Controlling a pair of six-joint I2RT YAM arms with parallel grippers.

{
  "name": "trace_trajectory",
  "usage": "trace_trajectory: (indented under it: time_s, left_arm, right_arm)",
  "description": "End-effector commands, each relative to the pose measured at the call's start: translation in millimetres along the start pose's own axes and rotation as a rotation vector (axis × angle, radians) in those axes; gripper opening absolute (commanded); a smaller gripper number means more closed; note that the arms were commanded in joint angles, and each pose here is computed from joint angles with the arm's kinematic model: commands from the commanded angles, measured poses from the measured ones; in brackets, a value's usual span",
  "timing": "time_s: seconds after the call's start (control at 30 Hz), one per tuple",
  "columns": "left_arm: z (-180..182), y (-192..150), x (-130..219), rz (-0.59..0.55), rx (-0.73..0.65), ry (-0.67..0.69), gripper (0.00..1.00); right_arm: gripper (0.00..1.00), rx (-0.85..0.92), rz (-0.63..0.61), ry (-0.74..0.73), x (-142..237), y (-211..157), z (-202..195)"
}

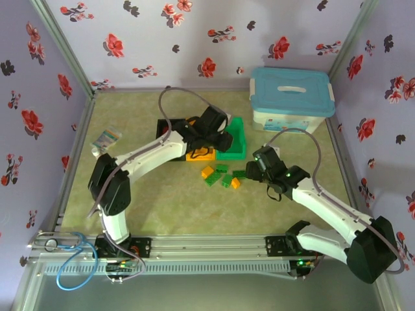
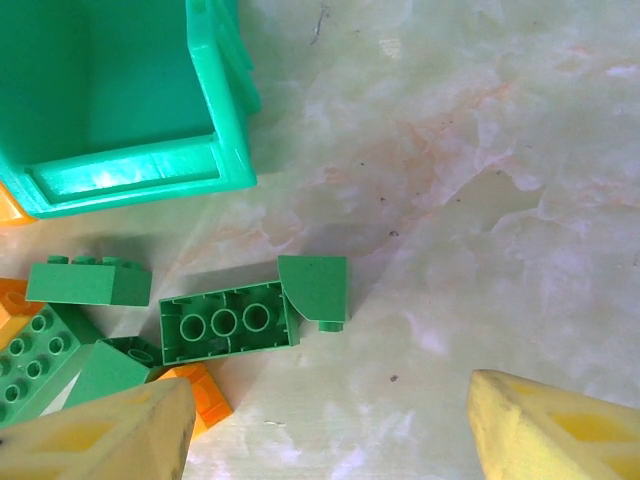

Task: Sort the legos into containers by color
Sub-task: Place the lego in the container.

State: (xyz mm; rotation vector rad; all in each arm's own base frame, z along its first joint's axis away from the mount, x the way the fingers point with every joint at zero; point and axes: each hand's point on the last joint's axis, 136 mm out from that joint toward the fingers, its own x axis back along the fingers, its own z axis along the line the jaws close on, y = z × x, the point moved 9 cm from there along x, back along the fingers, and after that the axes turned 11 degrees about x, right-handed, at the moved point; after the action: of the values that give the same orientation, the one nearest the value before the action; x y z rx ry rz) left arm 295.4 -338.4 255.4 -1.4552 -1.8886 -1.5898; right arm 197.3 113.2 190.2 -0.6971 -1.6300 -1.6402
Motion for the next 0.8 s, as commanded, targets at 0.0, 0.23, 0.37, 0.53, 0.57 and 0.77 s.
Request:
trace_trajectory:
  time_s: [0.0,0.23,0.37,0.53,0.57,0.77]
  left_arm:
    - [5,13,-17,0.034,0.008,-0.01,0.22]
    - [4,35,-44,0.054,0.012,0.019,0.25]
    - [6,46,-45,0.022,0.052,0.018,0.31]
    - [8,54,-36,-0.055,0.065,0.054,0.65]
    - [9,54,-36,-0.063,0.068,0.066,0.65]
    - [15,44,-19,-0.093,0.073,0.061,0.65]
  right_arm:
    - [0.72,-0.027,-0.008,-0.011,4,-3,-5]
    - [0.72,-0.039,-0.018,-0.003,9,-6,-8]
    - [0.72,-0.04,-0.022,-0.002,11,-6,-9]
    - [0.72,-0.043,-0.022,0.005,10,-8,-9]
    - [0.72,-0.046,-0.022,0.006,10,-8,-9]
    - [0.72,-0.029,-0.004,0.006,5,-13,-9]
